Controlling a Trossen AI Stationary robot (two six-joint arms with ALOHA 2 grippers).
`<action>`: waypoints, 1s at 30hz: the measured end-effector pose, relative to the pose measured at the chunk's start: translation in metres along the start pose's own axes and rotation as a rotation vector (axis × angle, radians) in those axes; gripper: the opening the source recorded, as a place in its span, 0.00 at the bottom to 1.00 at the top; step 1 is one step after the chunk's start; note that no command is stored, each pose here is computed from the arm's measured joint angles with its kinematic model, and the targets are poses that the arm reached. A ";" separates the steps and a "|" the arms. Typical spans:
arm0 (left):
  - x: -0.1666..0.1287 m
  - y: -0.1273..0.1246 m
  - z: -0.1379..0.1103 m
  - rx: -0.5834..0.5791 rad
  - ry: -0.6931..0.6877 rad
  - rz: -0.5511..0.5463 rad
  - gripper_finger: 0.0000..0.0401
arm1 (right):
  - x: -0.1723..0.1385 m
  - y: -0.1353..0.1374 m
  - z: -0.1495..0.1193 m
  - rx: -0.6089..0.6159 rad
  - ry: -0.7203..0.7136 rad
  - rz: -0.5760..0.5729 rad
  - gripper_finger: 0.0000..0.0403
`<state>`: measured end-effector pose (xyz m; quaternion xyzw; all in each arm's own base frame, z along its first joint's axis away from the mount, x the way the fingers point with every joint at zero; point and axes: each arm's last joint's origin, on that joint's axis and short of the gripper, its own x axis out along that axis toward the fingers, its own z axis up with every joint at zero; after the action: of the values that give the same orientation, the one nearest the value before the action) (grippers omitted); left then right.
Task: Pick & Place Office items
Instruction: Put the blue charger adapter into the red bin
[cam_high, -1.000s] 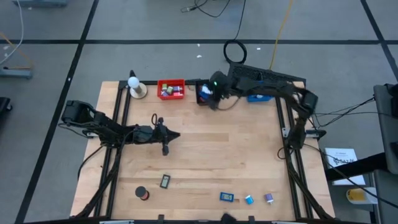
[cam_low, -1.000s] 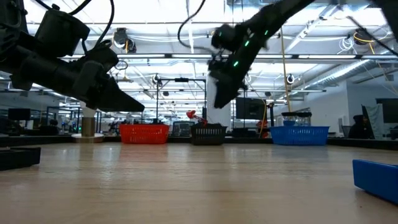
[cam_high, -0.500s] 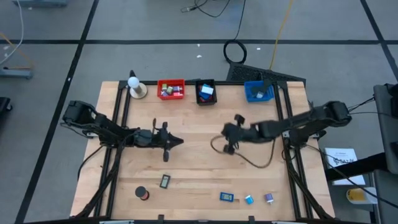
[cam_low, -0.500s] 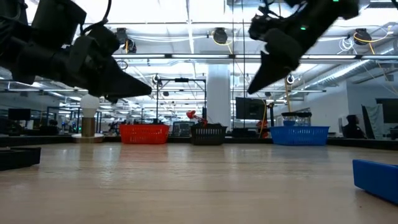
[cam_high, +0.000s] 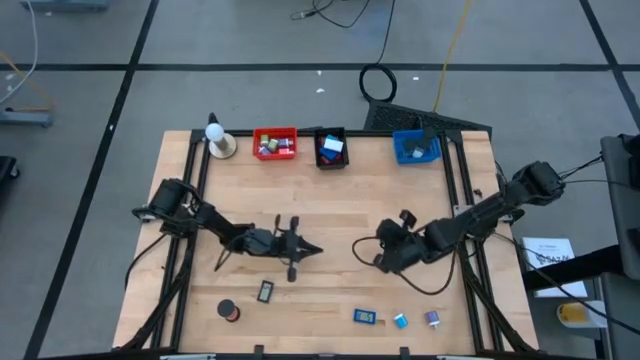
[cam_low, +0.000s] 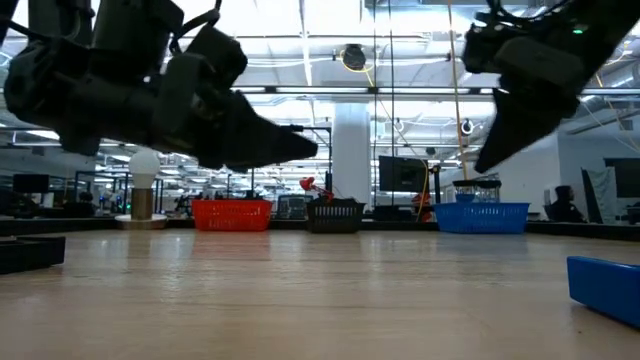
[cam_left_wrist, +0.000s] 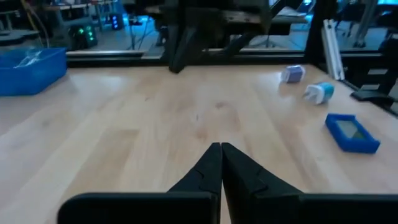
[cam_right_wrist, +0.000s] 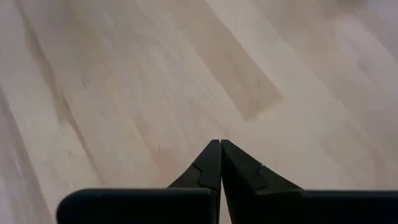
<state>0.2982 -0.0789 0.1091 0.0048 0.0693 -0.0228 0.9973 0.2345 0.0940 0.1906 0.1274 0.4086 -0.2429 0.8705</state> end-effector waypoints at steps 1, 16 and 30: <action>0.001 -0.001 -0.001 0.002 0.002 -0.004 0.02 | -0.002 0.001 -0.004 0.016 0.014 -0.007 0.00; 0.000 -0.005 -0.002 0.024 0.029 -0.013 0.02 | -0.043 0.045 -0.018 0.092 0.154 -0.090 0.00; 0.000 -0.004 -0.005 0.008 0.060 -0.006 0.05 | -0.052 0.095 -0.030 0.117 0.285 -0.078 0.07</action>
<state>0.2974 -0.0833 0.1036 0.0095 0.0990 -0.0258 0.9947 0.2367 0.2038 0.2138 0.1952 0.5179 -0.2793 0.7846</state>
